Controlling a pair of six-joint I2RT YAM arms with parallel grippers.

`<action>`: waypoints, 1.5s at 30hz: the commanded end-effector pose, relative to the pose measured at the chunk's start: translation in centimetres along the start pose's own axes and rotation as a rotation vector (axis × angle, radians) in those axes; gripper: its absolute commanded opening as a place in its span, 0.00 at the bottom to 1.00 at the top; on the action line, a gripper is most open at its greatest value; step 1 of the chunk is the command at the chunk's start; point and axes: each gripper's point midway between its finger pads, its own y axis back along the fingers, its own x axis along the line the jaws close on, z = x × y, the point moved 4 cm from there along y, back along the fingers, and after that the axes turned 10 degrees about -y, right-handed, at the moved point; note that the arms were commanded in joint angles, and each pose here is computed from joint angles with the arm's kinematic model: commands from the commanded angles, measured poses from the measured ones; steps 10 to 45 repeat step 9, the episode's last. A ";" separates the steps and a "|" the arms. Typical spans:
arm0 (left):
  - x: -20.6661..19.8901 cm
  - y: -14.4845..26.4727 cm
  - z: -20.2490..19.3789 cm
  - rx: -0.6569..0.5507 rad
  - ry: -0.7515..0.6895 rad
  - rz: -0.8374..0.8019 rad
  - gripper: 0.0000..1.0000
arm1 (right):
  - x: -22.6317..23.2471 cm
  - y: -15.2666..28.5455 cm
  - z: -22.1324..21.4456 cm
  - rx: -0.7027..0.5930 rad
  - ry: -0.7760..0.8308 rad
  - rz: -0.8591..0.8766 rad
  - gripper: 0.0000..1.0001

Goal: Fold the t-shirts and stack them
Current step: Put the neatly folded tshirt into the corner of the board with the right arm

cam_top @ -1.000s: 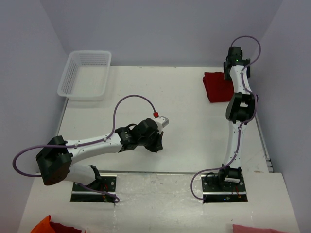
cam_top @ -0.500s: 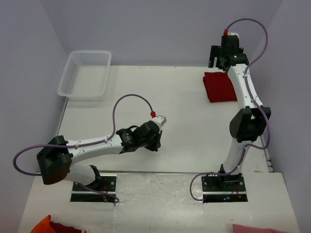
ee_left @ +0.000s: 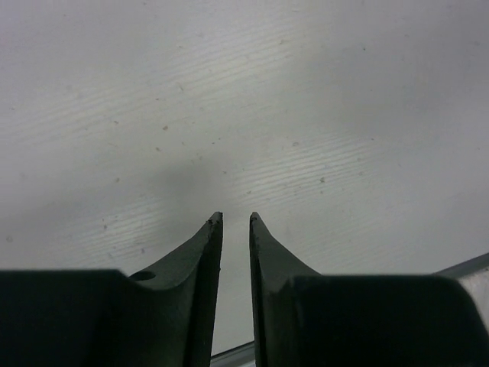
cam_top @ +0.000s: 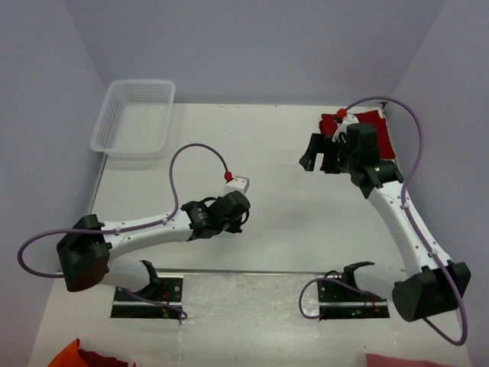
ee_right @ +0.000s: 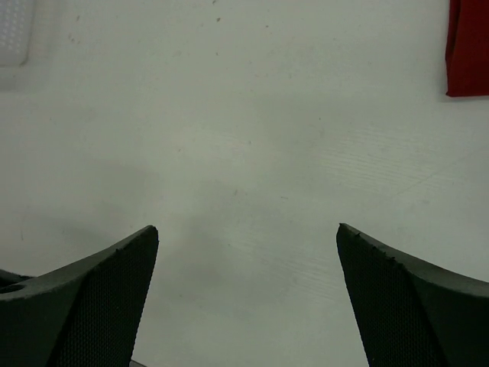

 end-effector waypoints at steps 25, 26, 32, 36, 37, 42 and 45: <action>2.2 1.9 2.7 -0.114 0.072 0.167 0.42 | 0.9 2.6 -5.2 -0.041 0.014 0.091 0.99; 2.2 1.9 2.7 -0.114 0.072 0.167 0.42 | 0.9 2.6 -5.2 -0.041 0.014 0.091 0.99; 2.2 1.9 2.7 -0.114 0.072 0.167 0.42 | 0.9 2.6 -5.2 -0.041 0.014 0.091 0.99; 2.2 1.9 2.7 -0.114 0.072 0.167 0.42 | 0.9 2.6 -5.2 -0.041 0.014 0.091 0.99; 2.2 1.9 2.7 -0.114 0.072 0.167 0.42 | 0.9 2.6 -5.2 -0.041 0.014 0.091 0.99; 2.2 1.9 2.7 -0.114 0.072 0.167 0.42 | 0.9 2.6 -5.2 -0.041 0.014 0.091 0.99; 2.2 1.9 2.7 -0.114 0.072 0.167 0.42 | 0.9 2.6 -5.2 -0.041 0.014 0.091 0.99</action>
